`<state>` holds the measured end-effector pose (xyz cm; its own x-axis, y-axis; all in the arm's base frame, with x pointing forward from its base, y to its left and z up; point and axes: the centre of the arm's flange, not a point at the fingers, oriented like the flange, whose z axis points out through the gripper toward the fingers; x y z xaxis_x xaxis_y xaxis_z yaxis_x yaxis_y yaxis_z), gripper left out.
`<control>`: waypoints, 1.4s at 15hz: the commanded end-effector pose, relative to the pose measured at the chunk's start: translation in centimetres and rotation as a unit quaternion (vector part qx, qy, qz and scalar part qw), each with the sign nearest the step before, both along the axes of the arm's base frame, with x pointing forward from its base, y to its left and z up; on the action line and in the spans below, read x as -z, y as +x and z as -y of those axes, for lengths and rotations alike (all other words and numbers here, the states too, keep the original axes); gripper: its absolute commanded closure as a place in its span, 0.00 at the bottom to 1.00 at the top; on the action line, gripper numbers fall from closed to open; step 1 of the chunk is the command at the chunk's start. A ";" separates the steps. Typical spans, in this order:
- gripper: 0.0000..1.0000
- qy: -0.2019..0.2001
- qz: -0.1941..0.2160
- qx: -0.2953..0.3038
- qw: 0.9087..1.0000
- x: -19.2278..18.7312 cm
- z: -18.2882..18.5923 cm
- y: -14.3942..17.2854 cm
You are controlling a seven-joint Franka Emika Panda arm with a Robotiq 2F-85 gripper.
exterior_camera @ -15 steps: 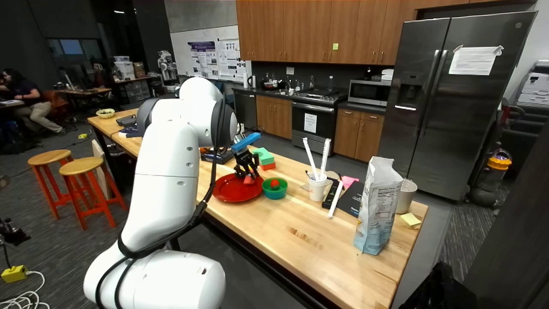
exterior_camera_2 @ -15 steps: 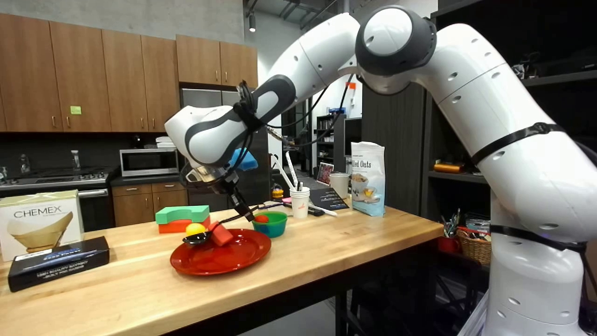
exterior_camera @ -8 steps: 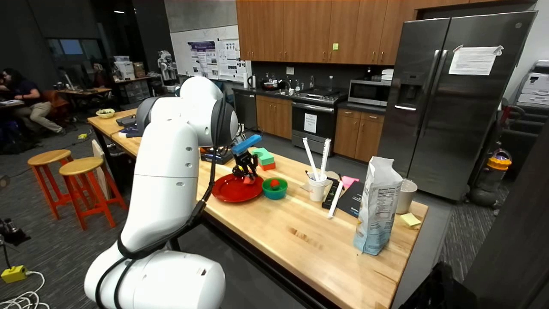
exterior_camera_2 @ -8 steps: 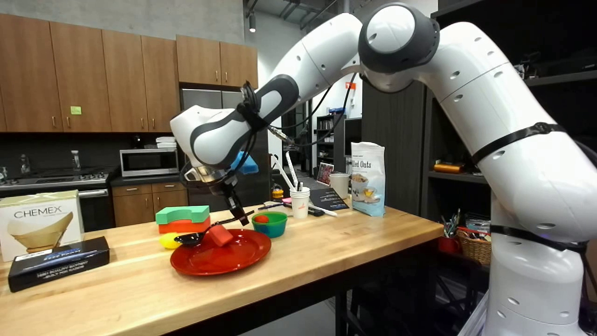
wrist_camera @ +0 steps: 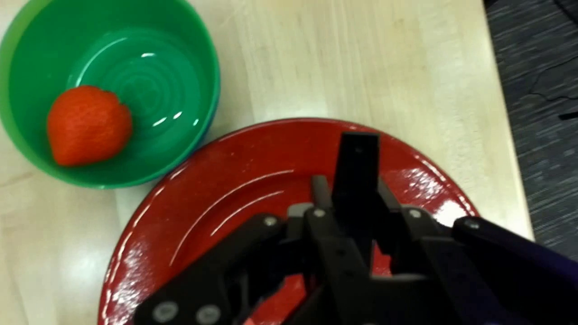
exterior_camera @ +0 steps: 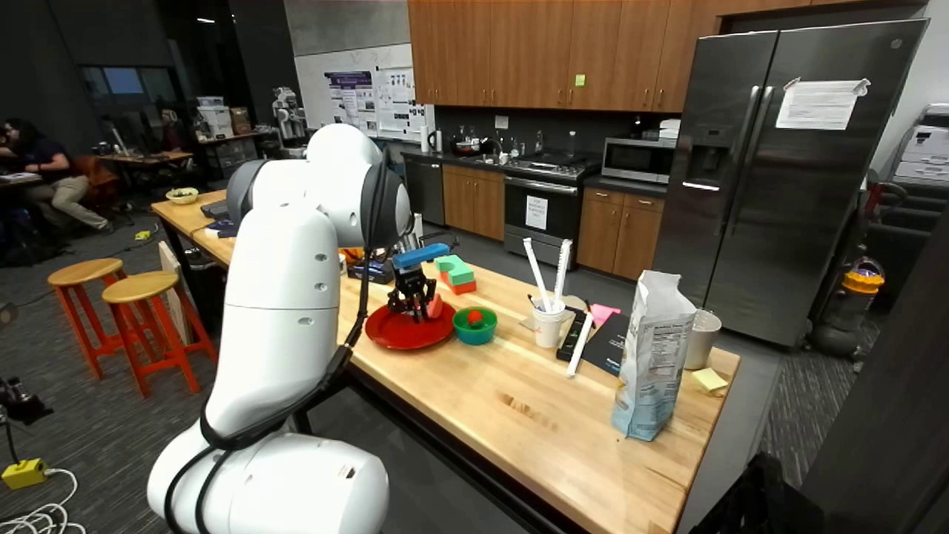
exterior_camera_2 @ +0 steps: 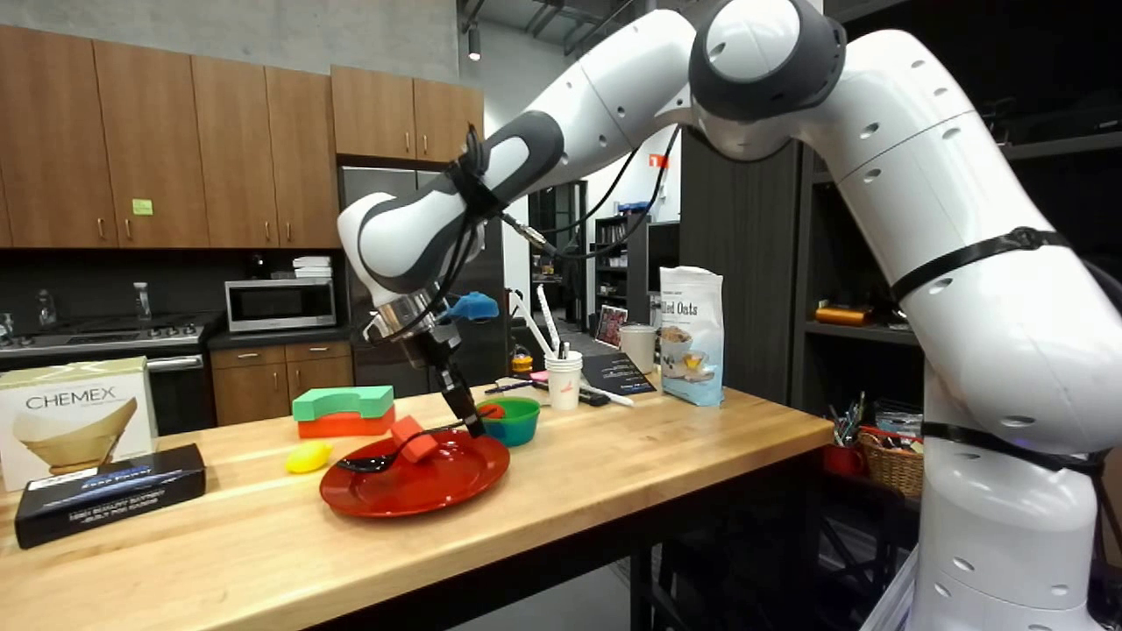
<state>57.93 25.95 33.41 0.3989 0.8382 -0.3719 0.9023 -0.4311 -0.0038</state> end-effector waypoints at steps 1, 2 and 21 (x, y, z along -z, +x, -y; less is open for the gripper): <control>0.94 -0.019 -0.032 0.022 0.999 -2.1 1.5 -2.5; 0.94 -0.030 -0.036 0.027 0.999 -2.5 1.6 -2.7; 0.94 -0.067 -0.021 0.043 0.997 1.9 5.2 -3.1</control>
